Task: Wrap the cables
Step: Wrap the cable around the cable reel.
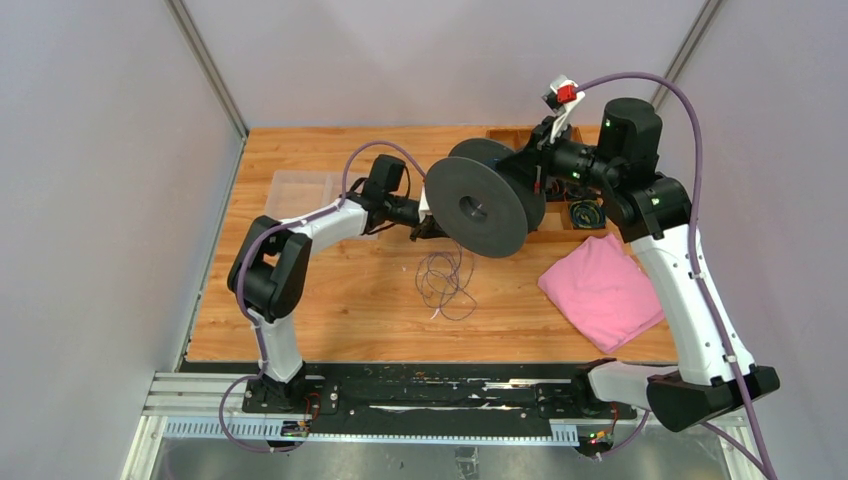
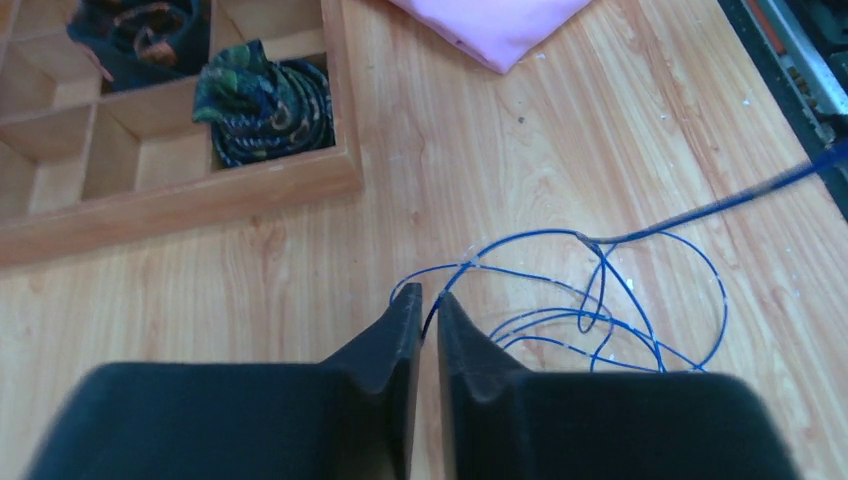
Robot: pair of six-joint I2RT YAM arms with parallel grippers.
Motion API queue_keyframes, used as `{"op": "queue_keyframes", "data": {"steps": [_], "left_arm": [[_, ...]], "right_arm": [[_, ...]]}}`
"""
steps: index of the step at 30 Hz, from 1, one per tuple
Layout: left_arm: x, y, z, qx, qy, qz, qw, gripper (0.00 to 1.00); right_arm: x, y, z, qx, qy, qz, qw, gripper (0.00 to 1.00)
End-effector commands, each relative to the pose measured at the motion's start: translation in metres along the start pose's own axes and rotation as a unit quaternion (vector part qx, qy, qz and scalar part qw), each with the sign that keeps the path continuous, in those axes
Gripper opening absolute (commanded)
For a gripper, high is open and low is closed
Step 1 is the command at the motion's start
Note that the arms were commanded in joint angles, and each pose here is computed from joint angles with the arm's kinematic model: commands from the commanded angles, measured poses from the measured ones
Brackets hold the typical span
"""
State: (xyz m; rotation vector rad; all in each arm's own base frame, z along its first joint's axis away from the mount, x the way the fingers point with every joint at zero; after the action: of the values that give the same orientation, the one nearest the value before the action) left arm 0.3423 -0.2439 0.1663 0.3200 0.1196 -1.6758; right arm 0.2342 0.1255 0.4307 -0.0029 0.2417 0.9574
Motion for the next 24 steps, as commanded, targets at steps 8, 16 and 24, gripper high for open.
{"op": "queue_keyframes", "data": {"steps": [8, 16, 24], "left_arm": [[-0.059, -0.009, 0.002, -0.049, 0.155, 0.108, 0.981, 0.00], [-0.119, -0.034, 0.005, -0.094, 0.341, 0.199, 0.914, 0.00], [-0.178, -0.073, 0.005, -0.138, 0.455, 0.260, 0.841, 0.00]], "right_arm": [[-0.041, -0.002, 0.041, -0.033, -0.069, -0.124, 0.989, 0.00], [-0.061, -0.016, 0.058, -0.029, -0.087, -0.225, 0.970, 0.01], [-0.080, -0.029, 0.068, -0.035, -0.098, -0.299, 0.949, 0.00]]}}
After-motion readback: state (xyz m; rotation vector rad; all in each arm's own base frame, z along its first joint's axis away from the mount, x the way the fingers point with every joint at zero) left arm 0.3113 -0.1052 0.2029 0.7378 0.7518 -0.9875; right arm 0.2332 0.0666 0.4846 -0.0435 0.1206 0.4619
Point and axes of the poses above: each gripper's point midway between its finger pads, its own x axis out along the fingers, its own y axis along the line the jaws close on, z = x × y, the point moved 10 cm from there along -x, back along the fingers, and after that the axes turned 2 degrees about -x, right-handed, at the moved point
